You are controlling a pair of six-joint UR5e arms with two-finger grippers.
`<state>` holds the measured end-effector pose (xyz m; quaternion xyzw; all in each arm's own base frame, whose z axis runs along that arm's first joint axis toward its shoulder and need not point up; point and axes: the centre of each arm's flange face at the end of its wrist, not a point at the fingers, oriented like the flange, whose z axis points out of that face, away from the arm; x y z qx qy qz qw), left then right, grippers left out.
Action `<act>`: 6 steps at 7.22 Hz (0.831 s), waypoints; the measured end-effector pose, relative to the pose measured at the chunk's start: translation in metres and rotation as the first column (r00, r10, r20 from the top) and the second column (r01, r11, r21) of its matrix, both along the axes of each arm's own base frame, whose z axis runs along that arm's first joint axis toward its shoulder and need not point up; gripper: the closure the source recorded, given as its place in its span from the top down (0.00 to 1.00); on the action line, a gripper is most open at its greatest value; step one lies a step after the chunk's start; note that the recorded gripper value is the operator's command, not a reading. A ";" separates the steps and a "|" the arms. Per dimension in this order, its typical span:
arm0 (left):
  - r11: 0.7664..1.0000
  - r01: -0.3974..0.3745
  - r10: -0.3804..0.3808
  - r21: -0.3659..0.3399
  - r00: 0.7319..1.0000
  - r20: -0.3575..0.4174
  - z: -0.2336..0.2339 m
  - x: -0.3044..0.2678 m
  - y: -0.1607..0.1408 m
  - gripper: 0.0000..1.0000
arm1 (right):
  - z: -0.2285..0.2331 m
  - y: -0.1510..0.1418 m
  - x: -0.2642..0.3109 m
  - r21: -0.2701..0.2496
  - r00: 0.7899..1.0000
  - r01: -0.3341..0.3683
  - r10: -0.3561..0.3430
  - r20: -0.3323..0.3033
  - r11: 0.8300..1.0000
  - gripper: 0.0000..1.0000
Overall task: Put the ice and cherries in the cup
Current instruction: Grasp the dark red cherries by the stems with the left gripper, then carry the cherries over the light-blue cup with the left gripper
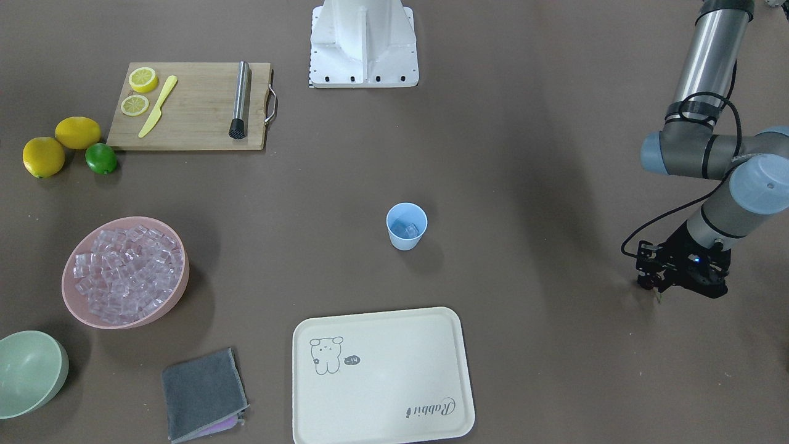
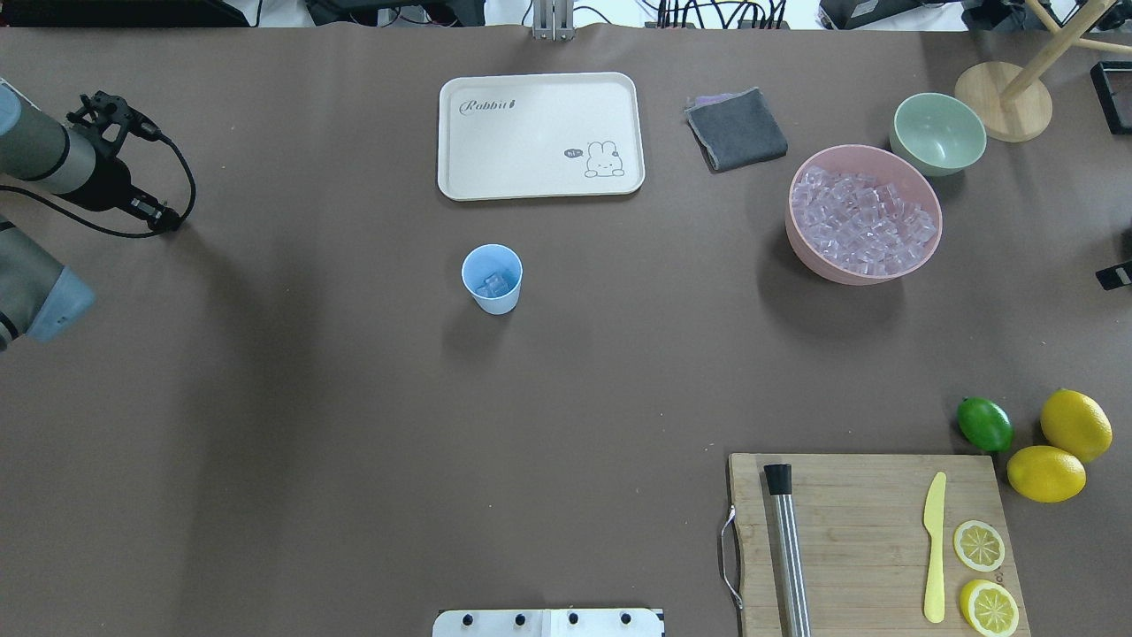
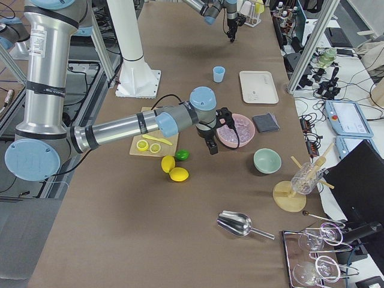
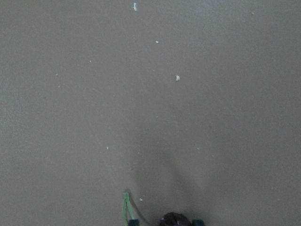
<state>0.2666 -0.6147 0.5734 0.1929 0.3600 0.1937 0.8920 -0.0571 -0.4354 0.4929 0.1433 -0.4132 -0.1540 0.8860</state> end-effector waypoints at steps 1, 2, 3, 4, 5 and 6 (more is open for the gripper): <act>1.000 0.012 -0.012 0.019 1.000 -0.016 -0.017 -0.007 -0.003 0.00 | 0.000 0.000 0.000 -0.001 1.000 0.000 0.000 0.000 1.000 0.98; 0.999 0.023 -0.022 0.025 0.999 -0.036 -0.047 -0.017 -0.012 0.00 | 0.001 0.000 0.000 -0.003 1.000 0.000 0.000 -0.001 1.000 0.98; 1.000 0.022 -0.022 0.011 0.998 -0.056 -0.095 -0.022 -0.024 0.00 | 0.002 0.000 0.000 -0.004 1.000 0.000 0.000 -0.001 1.000 0.98; 1.000 0.025 -0.026 -0.014 0.997 -0.071 -0.151 -0.021 -0.033 0.00 | 0.003 0.000 0.000 -0.006 1.000 0.000 0.000 -0.001 1.000 0.98; 0.999 0.034 -0.037 -0.042 0.995 -0.091 -0.211 -0.009 -0.037 0.00 | 0.004 0.001 0.000 -0.007 1.000 0.002 -0.002 -0.003 1.000 0.98; 0.997 0.035 -0.043 -0.068 0.991 -0.123 -0.270 0.022 -0.033 0.00 | 0.007 0.003 0.001 -0.007 1.000 0.006 -0.006 -0.005 1.000 0.98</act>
